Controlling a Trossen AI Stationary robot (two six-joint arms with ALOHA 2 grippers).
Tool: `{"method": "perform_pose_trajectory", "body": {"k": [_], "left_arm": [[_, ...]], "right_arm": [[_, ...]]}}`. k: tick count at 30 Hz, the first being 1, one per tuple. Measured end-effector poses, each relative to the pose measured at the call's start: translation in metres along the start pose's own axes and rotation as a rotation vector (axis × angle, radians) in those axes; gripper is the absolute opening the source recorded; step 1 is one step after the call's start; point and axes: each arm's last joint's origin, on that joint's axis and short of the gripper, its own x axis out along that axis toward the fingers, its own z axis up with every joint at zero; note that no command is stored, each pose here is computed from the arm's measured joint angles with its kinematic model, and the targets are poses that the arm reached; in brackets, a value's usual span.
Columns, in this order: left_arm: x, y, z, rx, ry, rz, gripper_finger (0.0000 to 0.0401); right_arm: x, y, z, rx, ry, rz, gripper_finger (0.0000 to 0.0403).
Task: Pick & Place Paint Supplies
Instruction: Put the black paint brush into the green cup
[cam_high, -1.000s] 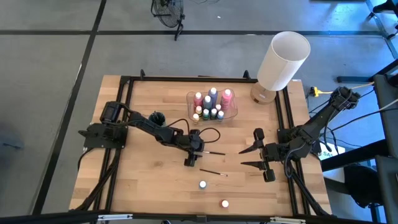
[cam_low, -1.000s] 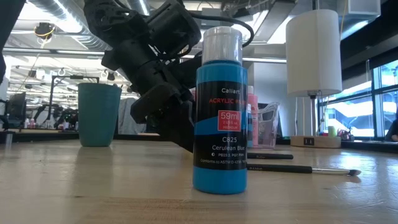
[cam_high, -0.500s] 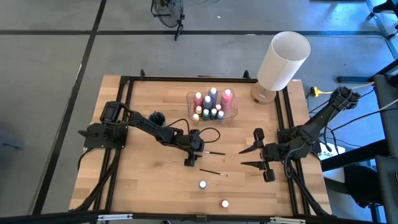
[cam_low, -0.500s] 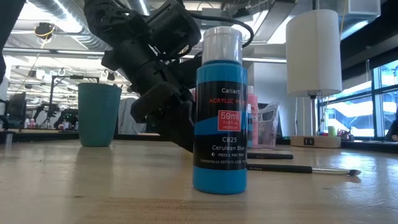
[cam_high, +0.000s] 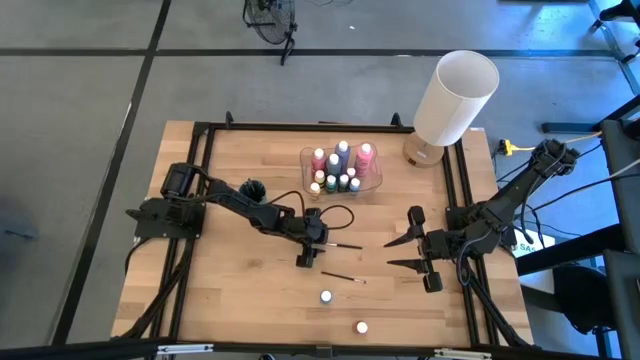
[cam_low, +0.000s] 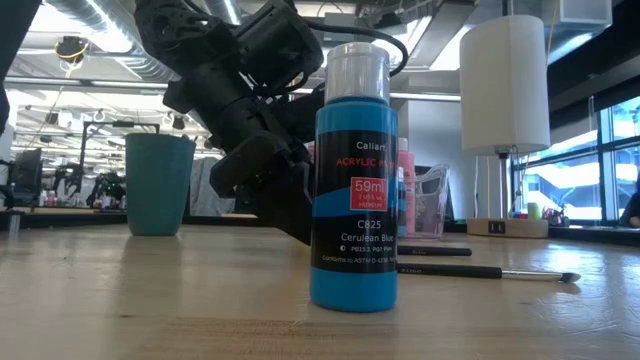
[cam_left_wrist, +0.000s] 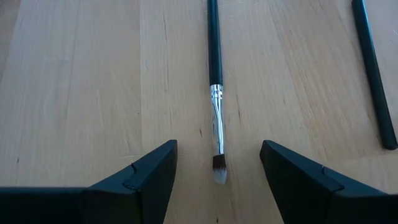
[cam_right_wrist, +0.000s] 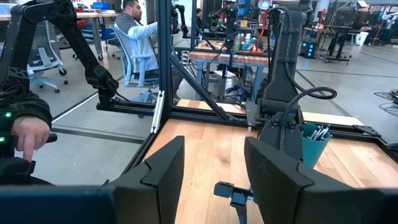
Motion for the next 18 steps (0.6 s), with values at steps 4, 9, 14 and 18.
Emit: {"method": "perform_pose_trajectory", "body": {"k": [4,9,14,18], "left_arm": [[0.0000,0.0000,0.0000,0.001,0.000,0.000,0.0232],[0.0000,-0.0001,-0.0003,0.001,0.003,-0.001,0.0232],[0.0001,0.0038,-0.0008,-0.028,0.010,-0.026,0.0232],[-0.0001,0.0046,-0.0017,-0.033,0.022,-0.031,0.0232]], "right_arm": [[0.0000,0.0000,0.0001,0.000,-0.001,0.000,0.0170],[0.0000,0.0014,0.0001,0.001,0.000,0.049,0.0170],[0.0000,0.0017,0.0003,0.002,-0.001,0.058,0.0170],[-0.0001,0.0018,0.0017,0.009,-0.014,0.060,0.0170]]}}
